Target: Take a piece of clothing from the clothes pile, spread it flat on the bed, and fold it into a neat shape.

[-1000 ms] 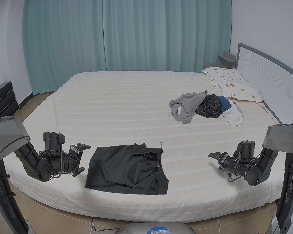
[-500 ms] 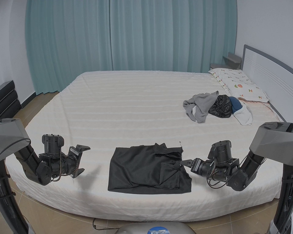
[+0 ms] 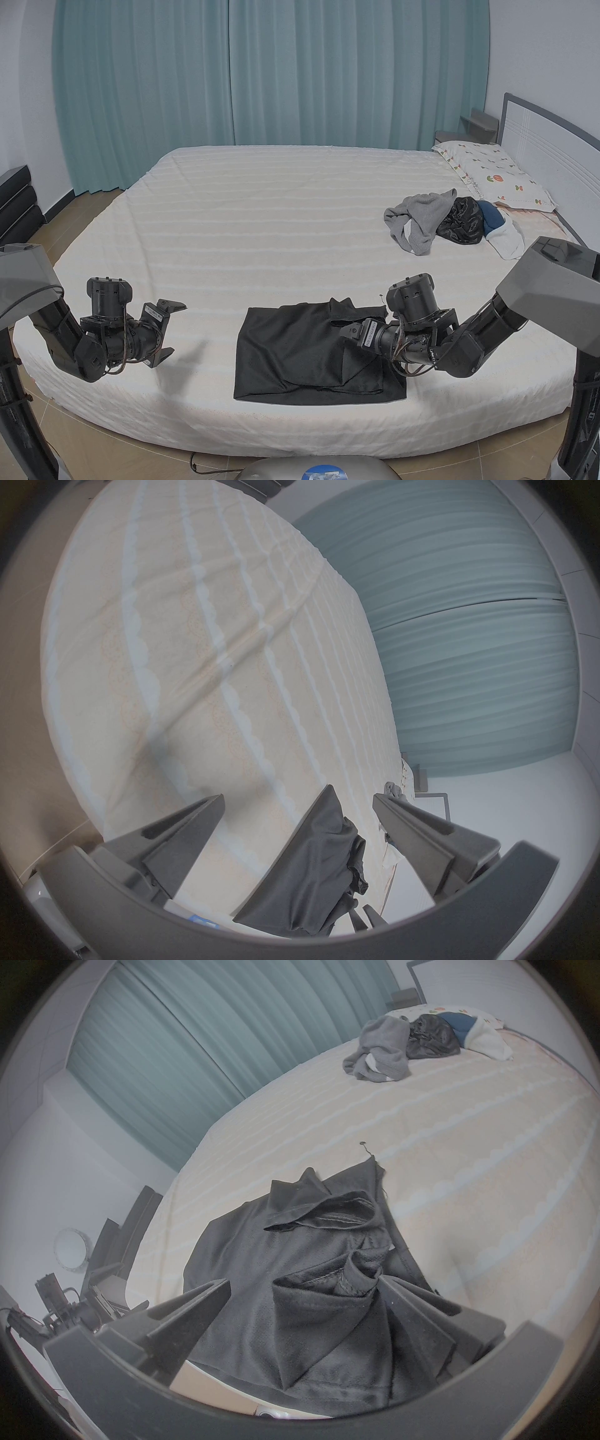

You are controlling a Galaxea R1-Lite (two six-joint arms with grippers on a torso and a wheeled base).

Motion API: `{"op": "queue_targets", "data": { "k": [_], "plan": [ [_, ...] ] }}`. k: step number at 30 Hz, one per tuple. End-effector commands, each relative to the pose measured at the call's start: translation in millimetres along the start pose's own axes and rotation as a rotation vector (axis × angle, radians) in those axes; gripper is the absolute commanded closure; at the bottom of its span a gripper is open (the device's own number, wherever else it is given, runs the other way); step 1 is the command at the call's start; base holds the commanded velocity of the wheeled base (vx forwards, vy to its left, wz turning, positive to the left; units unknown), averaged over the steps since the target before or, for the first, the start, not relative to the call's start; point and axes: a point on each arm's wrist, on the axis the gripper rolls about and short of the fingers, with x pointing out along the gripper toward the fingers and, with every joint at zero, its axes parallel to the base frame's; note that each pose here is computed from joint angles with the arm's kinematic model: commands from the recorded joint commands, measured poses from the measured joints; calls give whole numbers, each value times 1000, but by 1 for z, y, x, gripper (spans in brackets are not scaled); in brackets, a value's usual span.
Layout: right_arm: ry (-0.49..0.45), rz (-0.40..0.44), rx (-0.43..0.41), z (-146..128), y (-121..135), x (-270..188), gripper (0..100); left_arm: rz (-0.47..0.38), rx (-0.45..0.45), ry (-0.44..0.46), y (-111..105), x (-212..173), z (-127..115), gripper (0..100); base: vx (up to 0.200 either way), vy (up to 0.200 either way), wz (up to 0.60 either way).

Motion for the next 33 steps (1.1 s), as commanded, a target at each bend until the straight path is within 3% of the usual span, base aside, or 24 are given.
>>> {"op": "queue_targets", "data": {
  "k": [1,14,22,27,33],
  "plan": [
    [-8,-4,-28,-1,8,6,0,3,4,3,1,1,-1,0,0,0,0],
    [52,-109,-139,-20,-16,17,0,3,6,0,0,4,0,0,0,0,0],
    [19,-163,-148,-5,-33,-1,0,8,5,1,1,4,-1,0,0,0,0],
    [98,-250,-225,-2,-59,-27,0,8,7,4,1,4,-2,0,0,0,0],
    [141,-269,-297,-10,-67,-37,0,7,7,4,1,4,-2,0,0,0,0]
  ]
}}
